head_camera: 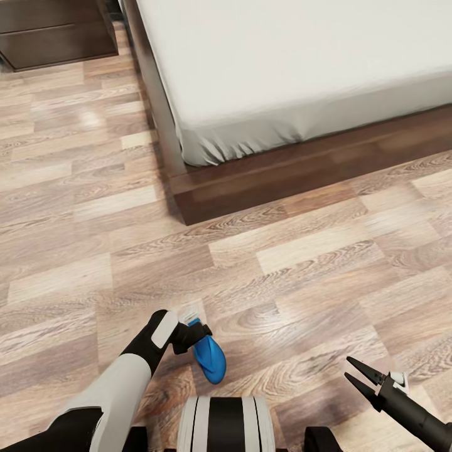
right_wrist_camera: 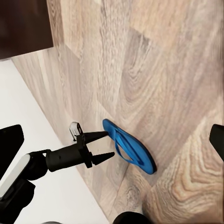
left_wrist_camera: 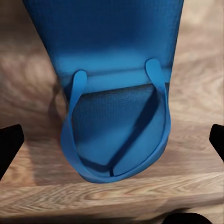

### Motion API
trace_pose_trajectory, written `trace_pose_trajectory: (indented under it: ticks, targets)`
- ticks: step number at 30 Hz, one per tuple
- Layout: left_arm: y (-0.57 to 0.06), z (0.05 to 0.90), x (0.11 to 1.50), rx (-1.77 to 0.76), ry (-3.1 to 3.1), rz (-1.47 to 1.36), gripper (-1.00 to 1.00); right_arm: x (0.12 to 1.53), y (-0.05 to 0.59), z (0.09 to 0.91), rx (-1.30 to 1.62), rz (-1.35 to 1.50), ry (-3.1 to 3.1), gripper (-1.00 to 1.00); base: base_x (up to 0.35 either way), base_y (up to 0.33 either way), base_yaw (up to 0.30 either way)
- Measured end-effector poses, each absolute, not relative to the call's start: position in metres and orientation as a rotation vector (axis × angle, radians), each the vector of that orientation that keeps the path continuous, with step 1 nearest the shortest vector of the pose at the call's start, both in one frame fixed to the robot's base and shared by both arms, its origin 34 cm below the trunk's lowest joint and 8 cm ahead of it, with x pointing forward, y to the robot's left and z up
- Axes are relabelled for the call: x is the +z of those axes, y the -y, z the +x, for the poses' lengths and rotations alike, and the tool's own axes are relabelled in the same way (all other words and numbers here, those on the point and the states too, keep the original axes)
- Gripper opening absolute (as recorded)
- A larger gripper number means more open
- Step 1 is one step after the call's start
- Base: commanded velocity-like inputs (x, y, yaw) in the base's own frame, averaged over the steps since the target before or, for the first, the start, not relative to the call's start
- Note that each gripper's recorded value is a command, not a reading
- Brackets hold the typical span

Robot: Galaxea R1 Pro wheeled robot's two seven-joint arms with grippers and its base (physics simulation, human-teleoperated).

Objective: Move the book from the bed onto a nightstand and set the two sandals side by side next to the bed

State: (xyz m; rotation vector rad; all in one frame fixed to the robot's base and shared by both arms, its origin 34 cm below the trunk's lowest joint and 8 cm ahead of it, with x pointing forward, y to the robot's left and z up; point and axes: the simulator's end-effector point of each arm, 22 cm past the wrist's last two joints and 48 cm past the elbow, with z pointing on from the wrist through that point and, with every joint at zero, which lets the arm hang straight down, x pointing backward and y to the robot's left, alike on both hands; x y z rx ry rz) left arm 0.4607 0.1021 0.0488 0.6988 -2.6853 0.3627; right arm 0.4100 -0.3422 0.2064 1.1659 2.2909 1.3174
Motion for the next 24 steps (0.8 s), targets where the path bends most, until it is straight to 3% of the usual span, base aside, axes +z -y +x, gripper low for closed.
trace_pose_trajectory:
  ticks: [24]
  targets:
    - [-0.1021,0.4521,0.0408,0.354,2.667,0.699,1.00,0.1999,0.3422,0.4051,1.313,1.182,-2.303,1.00,0.000,0.000,0.000]
